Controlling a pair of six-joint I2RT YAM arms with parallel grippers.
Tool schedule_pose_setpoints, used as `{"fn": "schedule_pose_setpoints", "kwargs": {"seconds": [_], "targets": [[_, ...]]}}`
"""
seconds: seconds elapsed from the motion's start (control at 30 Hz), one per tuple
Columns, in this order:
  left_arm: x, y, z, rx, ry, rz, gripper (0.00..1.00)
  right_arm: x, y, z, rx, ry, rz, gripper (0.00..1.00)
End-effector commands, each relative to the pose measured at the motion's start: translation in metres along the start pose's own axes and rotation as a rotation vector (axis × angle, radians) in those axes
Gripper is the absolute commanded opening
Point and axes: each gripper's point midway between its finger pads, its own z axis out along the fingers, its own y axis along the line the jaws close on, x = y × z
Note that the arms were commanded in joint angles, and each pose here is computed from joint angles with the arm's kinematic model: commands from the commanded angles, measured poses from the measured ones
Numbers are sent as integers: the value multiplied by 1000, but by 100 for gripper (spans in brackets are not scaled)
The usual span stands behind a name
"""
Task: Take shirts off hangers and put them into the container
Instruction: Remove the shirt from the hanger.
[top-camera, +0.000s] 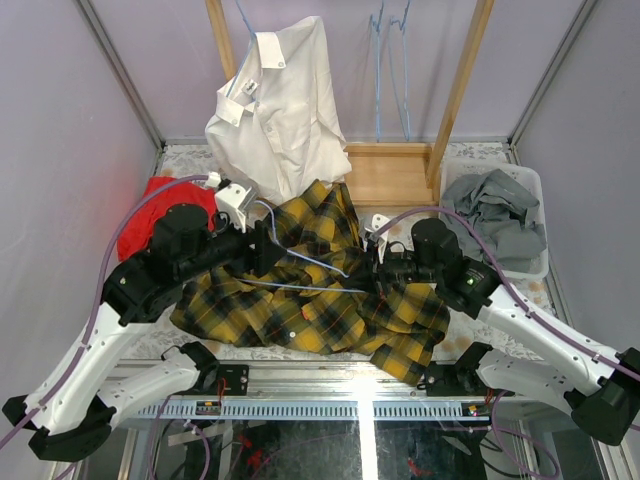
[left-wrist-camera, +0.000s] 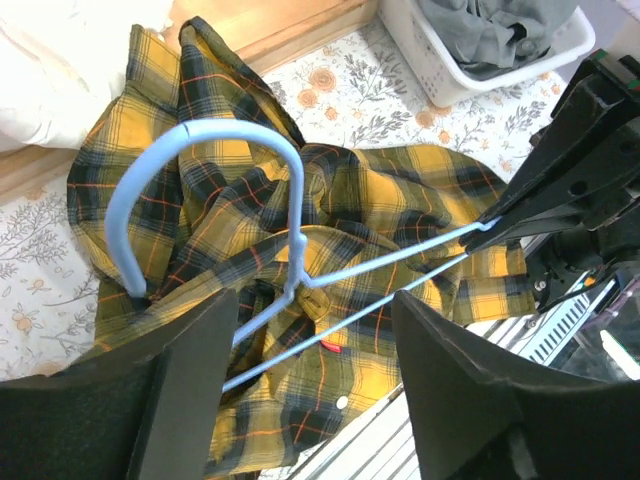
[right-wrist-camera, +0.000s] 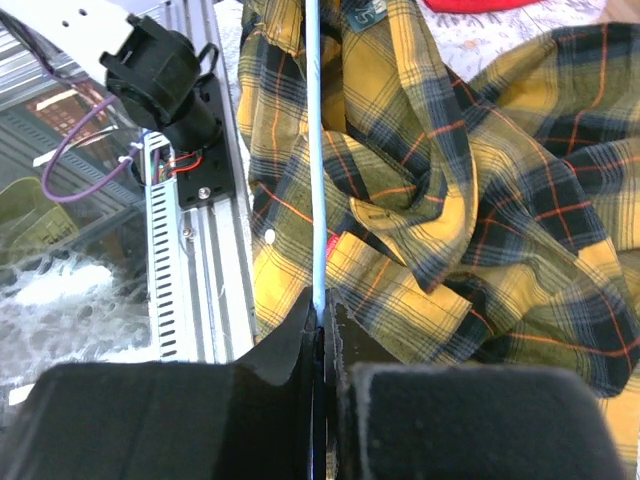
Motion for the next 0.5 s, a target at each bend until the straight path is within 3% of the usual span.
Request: {"fn": "schedule_pose_setpoints", "kwargs": {"seconds": [0.0, 0.27, 0.47], "targets": [[-20, 5, -7, -35, -114, -5, 69, -25, -13, -12, 113, -33, -28, 0], [-36, 17, -36, -110, -306, -46, 84, -36, -30, -42, 308, -74, -58, 0], [-33, 59, -55, -341, -396, -158, 96, -63, -37, -79, 465, -227, -98, 0]]}}
